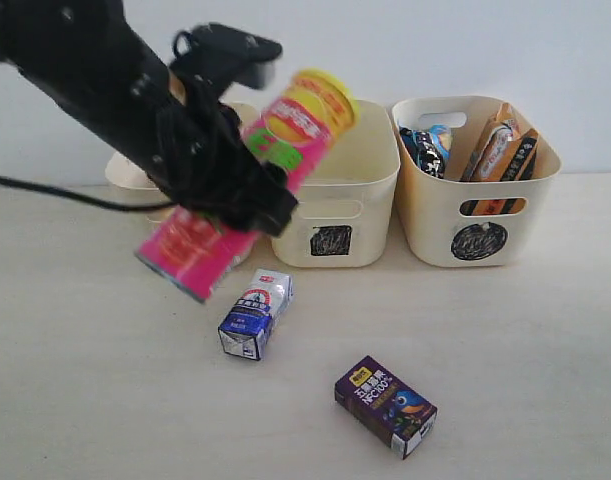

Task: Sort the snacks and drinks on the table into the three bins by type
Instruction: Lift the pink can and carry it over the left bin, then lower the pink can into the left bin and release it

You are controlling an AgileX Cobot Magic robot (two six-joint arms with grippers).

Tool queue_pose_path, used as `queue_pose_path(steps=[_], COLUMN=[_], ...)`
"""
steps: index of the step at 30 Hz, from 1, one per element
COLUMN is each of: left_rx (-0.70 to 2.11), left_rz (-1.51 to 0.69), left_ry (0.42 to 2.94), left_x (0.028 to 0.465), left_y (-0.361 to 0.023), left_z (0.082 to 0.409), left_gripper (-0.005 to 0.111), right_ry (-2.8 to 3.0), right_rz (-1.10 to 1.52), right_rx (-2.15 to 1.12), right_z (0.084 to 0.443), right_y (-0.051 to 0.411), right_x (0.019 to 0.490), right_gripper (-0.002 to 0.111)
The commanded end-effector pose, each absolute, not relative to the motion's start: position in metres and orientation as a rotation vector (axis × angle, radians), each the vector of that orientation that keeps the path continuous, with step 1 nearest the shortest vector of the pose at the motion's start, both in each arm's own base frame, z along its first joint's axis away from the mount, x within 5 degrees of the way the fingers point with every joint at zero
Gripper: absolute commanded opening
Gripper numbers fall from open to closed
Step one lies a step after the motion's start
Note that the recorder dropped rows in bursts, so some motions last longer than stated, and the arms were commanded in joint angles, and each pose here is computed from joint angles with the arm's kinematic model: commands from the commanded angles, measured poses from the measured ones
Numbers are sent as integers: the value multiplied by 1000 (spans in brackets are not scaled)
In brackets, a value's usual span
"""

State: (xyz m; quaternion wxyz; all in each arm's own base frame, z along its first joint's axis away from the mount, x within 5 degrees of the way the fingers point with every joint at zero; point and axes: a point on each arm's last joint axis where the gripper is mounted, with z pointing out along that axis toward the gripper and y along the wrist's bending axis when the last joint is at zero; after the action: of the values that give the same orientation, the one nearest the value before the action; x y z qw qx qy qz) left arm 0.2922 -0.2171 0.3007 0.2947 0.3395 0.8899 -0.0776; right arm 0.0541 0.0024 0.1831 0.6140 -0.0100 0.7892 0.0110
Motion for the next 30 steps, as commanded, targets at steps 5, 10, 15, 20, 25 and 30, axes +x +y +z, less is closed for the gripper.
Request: queue_pose_path(steps=[5, 10, 15, 20, 25, 30], left_rx=[605, 496, 424, 387, 371, 378], left_rz=[-112, -86, -66, -60, -61, -51], left_ry=[2279, 2224, 2184, 2139, 2131, 2171], left_x=[353, 393, 434, 477, 511, 529], left_y=[-162, -142, -131, -131, -137, -142], left_z=[342, 338, 327, 311, 288, 261], left_gripper=[4, 4, 4, 4, 4, 4], right_ry=[1808, 1808, 1808, 1808, 1808, 1808], right_rz=[21, 21, 21, 21, 21, 21], right_rx=[-26, -26, -26, -26, -26, -26], right_z=[184, 184, 184, 184, 184, 184], right_y=[2, 2, 2, 2, 2, 2], right_x=[54, 54, 54, 54, 54, 54], right_gripper=[0, 0, 0, 0, 0, 0])
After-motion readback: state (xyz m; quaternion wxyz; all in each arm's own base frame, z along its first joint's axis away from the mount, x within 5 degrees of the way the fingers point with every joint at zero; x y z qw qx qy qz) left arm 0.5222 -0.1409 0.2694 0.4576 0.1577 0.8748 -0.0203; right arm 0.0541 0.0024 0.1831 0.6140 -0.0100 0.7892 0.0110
